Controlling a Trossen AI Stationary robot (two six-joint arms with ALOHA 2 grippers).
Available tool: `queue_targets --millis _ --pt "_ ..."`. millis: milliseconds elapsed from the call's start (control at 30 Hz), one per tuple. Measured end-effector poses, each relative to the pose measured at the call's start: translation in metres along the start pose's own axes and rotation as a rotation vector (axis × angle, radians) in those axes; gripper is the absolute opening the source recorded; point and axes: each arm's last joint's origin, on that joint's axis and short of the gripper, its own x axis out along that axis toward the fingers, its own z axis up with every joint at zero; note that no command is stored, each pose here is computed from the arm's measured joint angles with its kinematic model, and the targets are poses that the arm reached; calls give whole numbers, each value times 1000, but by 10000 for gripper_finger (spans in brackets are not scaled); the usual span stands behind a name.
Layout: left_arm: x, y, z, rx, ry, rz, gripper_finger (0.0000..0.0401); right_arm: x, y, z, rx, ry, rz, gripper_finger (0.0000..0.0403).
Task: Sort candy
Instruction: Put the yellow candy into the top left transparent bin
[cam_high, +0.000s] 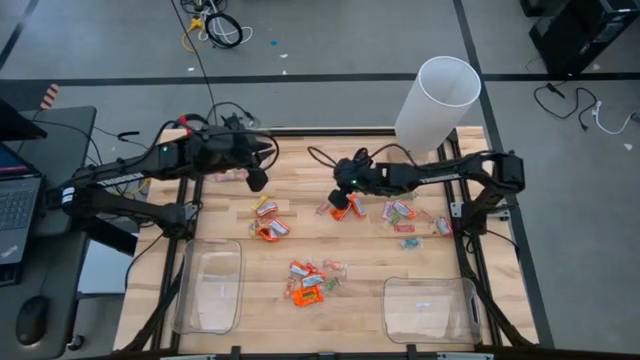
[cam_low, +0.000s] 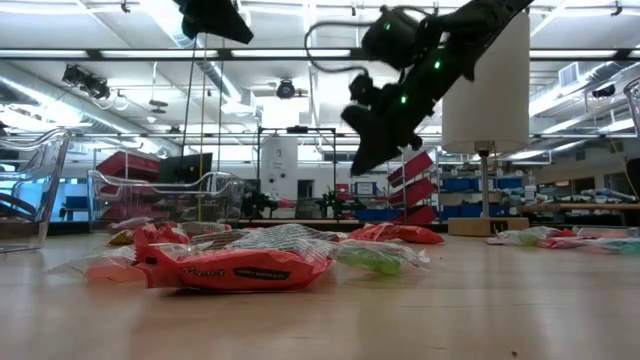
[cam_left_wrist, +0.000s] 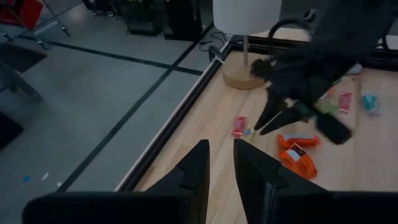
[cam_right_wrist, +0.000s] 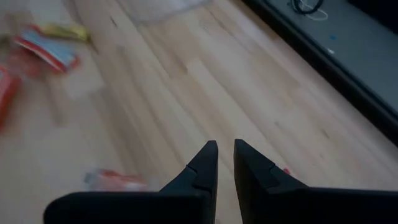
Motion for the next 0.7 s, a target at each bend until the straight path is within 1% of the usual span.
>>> queue_targets --millis 133,200,333,400,567,700 --pt "0 -1 -2 7 17 -4 76 11 -1 -10 18 46 -84 39" --pt "1 -1 -3 9 21 -5 76 14 -1 -11 42 48 -96 39" --pt "4 -2 -8 15 40 -6 76 18 -3 -15 32 77 -114 45" --pt "6 -3 -11 18 49 -6 76 17 -3 -16 -27 88 -115 52" --pt "5 -3 -15 28 71 -7 76 16 0 -19 -267 116 -101 75" --pt "-1 -1 -17 55 79 -7 76 14 3 -20 -397 126 -86 97"
